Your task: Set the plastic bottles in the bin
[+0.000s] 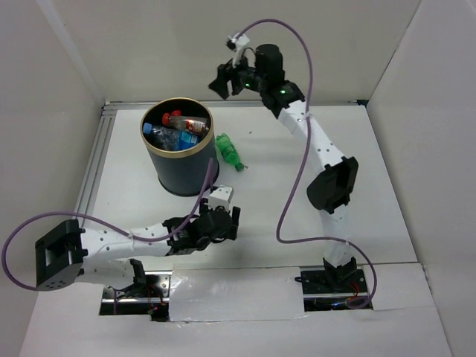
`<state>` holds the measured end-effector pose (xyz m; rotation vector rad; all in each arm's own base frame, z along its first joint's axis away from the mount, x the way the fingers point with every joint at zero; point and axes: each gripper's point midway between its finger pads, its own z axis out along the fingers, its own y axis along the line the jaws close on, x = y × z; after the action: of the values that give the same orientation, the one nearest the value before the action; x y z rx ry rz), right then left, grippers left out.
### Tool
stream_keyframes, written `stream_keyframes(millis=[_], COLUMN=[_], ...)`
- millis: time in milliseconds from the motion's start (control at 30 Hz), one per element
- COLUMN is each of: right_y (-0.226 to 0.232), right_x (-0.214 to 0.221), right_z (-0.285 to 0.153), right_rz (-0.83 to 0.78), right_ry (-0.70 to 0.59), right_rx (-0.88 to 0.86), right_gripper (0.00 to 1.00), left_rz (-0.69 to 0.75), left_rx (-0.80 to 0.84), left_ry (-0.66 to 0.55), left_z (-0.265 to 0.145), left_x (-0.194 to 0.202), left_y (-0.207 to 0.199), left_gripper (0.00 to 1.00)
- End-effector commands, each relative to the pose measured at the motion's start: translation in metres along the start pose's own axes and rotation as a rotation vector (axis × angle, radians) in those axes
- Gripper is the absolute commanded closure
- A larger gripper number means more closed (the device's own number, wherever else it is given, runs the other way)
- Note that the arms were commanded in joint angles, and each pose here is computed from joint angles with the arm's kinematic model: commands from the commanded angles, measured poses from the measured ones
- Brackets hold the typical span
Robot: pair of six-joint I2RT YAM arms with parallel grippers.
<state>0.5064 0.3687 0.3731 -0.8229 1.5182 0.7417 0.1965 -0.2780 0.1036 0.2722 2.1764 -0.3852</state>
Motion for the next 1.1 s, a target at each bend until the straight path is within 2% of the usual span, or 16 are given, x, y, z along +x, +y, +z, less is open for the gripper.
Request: stream_keyframes(millis=[0,33,67,133,167,267,300,333,367,600,833,900,933,1000,1033,1067], right_y=[-0.052,-0.054,-0.059,-0.054,-0.059,-0.049,-0.048,-0.048,-0.049,-0.032,-0.006,-0.006,-0.007,-0.005,-0.005,-0.009], right_x=[0.046,0.06,0.074,0.109,0.134,0.18,0.189,0.196,0.216,0.278,0.316,0.328,0.332,0.347,0.335,0.33], right_z=[-0.044,-0.048,-0.054,-0.055,-0.055,-0.048,-0.046,-0.044,-0.04,-0.015,-0.004,-0.009,-0.01,-0.017,-0.018,-0.022], right_rz=[0.056,0.063,0.062,0.09,0.112,0.147,0.158,0.166,0.183,0.232,0.276,0.285,0.282,0.294,0.286,0.287], right_ry=[0.169,0.21,0.25,0.322,0.38,0.471,0.483,0.498,0.528,0.613,0.668,0.698,0.703,0.739,0.723,0.712], right_rx=[0.201,0.22,0.238,0.216,0.216,0.13,0.118,0.116,0.111,0.034,-0.037,-0.025,-0.016,-0.006,-0.004,-0.011], right_gripper=[0.33,0.46,0.52,0.55,0.47,0.26,0.23,0.21,0.2,0.14,0.14,0.19,0.28,0.41,0.48,0.64], left_rz=[-0.084,-0.105,-0.111,-0.155,-0.167,-0.181,-0.174,-0.185,-0.181,-0.207,-0.216,-0.213,-0.224,-0.218,-0.229,-0.223], left_rx=[-0.013,-0.011,-0.02,-0.033,-0.04,-0.081,-0.089,-0.096,-0.097,-0.132,-0.149,-0.155,-0.155,-0.161,-0.161,-0.166], left_ry=[-0.008,-0.01,0.0,-0.005,-0.016,-0.007,0.001,-0.006,0.004,0.021,0.03,0.029,0.028,0.033,0.032,0.037], left_z=[-0.012,-0.018,-0.021,-0.028,-0.03,-0.038,-0.038,-0.04,-0.042,-0.05,-0.056,-0.057,-0.057,-0.056,-0.056,-0.055], left_x=[0.003,0.006,0.01,0.013,0.01,0.013,0.016,0.014,0.017,0.021,0.02,0.02,0.02,0.021,0.021,0.023], left_y=[0.009,0.015,0.021,0.03,0.033,0.046,0.048,0.05,0.05,0.06,0.063,0.062,0.062,0.062,0.062,0.062], left_gripper=[0.22,0.27,0.41,0.44,0.4,0.09,0.09,0.03,0.03,0.02,0.02,0.02,0.02,0.02,0.02,0.02])
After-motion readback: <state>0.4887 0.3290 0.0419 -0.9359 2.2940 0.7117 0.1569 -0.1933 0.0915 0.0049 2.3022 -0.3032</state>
